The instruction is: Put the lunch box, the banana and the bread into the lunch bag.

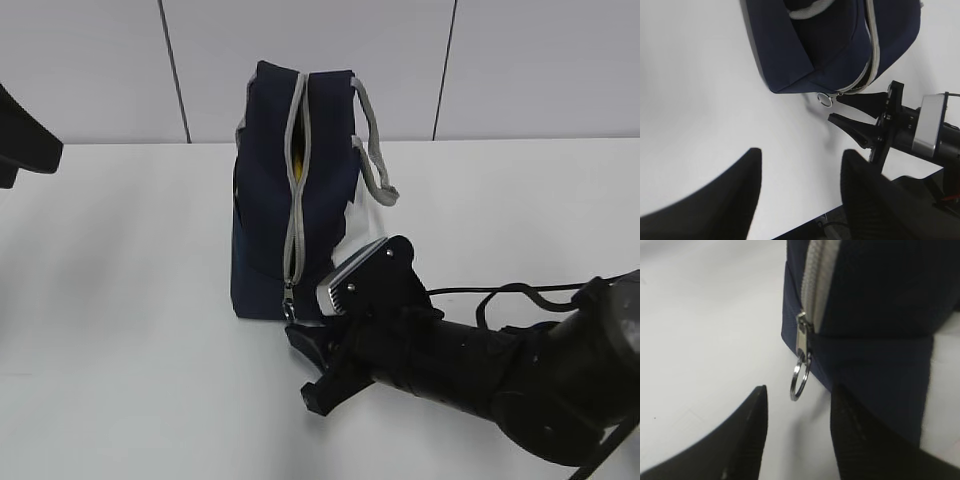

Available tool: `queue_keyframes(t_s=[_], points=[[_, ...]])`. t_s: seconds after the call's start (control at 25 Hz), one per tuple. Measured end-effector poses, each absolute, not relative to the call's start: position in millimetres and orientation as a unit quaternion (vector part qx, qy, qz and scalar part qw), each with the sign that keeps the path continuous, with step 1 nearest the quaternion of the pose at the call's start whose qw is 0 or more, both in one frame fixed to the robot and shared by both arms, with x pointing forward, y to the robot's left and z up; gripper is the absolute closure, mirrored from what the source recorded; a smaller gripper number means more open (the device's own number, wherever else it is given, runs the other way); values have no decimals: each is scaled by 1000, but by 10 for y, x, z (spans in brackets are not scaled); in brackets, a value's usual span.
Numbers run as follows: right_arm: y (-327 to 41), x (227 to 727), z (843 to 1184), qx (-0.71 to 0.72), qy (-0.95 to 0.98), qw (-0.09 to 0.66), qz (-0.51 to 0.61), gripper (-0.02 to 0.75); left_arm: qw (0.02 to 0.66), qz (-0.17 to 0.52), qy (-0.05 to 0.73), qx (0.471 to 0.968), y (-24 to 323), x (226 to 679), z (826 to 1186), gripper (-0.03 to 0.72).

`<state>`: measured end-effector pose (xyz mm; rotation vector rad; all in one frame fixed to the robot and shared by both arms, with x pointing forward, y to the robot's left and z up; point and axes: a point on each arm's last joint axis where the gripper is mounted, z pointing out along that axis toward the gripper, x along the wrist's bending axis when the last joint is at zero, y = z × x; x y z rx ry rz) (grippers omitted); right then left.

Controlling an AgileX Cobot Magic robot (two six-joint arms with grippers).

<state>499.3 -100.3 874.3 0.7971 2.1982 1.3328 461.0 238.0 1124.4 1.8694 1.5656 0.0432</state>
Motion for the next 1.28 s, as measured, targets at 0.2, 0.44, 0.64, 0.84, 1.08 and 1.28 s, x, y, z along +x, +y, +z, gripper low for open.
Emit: queue_keyframes(t_s=[0.2, 0.44, 0.64, 0.84, 1.08, 1.28], points=[[-964, 5043, 8644, 295, 797, 215, 481, 433, 344, 17, 603, 720, 2380, 4610, 11244, 317], [-926, 5095, 8652, 293, 792, 219, 489, 465, 344, 17, 603, 720, 2380, 4610, 11244, 317], [-892, 5150, 8684, 293, 788, 222, 494, 524, 344, 17, 603, 720, 2380, 4610, 11244, 317], [-894, 5152, 8682, 296, 788, 222, 492, 650, 344, 17, 603, 720, 2380, 4610, 11244, 317], [-908, 5155, 8659, 306, 793, 219, 479, 754, 344, 17, 603, 720, 2380, 4610, 11244, 317], [-907, 5154, 8659, 305, 794, 219, 479, 754, 344, 17, 603, 720, 2380, 4610, 11244, 318]])
